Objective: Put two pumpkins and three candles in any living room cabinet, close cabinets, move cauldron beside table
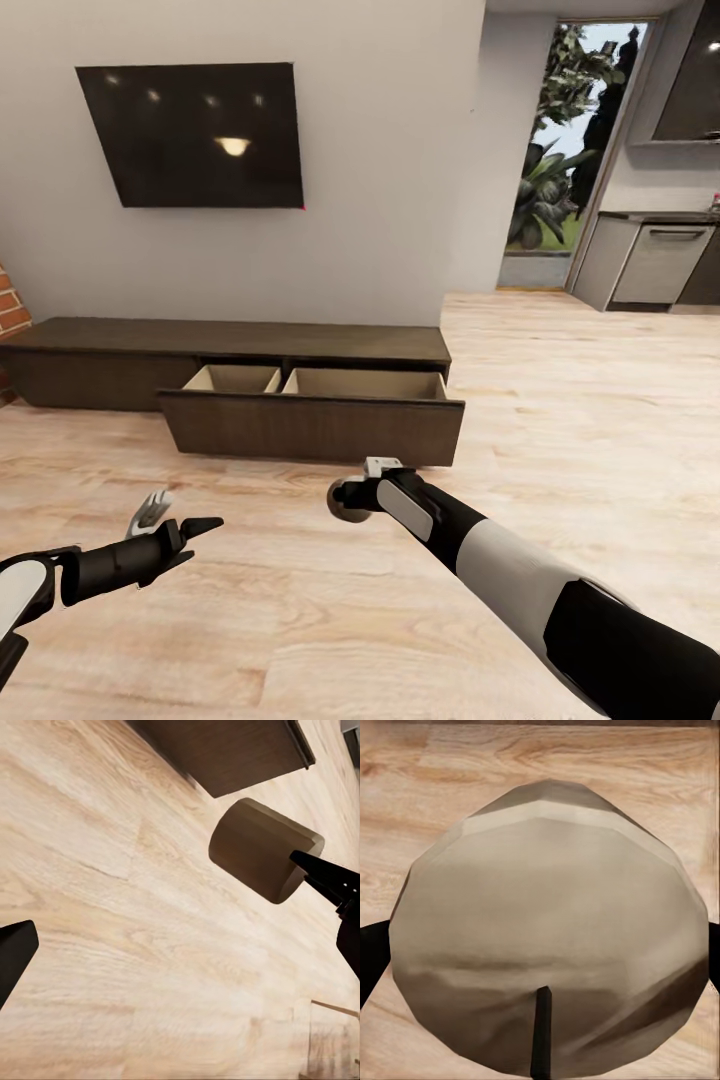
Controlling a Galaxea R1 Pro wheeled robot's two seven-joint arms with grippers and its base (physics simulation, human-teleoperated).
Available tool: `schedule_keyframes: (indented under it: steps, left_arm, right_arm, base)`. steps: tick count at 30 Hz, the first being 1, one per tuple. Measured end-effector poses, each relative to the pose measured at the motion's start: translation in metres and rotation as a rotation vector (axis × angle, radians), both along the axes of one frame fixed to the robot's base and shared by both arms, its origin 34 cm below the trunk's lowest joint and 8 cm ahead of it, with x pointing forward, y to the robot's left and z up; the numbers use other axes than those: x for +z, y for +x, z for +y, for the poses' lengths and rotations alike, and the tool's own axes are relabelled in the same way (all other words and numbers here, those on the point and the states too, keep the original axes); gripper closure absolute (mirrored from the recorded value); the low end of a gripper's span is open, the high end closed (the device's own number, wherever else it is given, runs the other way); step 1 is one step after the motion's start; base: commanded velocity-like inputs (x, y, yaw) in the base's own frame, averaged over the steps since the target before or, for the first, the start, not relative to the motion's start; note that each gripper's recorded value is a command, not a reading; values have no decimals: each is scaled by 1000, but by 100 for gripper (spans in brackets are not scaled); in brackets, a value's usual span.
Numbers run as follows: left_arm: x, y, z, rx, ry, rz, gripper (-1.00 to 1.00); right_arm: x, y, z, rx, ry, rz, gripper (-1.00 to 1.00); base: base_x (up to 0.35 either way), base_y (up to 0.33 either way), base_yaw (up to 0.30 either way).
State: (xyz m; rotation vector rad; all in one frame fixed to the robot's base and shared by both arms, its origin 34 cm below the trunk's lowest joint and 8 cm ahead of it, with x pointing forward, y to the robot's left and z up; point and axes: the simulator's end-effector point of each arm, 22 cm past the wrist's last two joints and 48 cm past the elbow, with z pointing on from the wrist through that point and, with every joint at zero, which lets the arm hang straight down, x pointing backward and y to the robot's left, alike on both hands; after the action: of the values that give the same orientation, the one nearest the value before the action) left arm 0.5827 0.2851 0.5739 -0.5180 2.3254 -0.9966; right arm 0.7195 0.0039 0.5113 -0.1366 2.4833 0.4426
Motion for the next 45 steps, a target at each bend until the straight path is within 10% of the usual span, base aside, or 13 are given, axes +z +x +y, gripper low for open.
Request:
schedule_keyframes:
  steps: [8,21,45]
  left_arm:
    - [30,6,-8,-21,-51,-32,-100]
    - [165,-22,-59,-267,-507,-302,-100]
    - [143,-47,-78,-277,-589,-215,-100]
  right_arm:
    - [18,7,-1,-3,-3,-11,100]
    - [49,19,-5,-20,0,-38,100]
    - [52,26,-19,-34,-32,-62,100]
  base:
    - [0,0,-32]
    - [0,0,0]
    - [0,0,0]
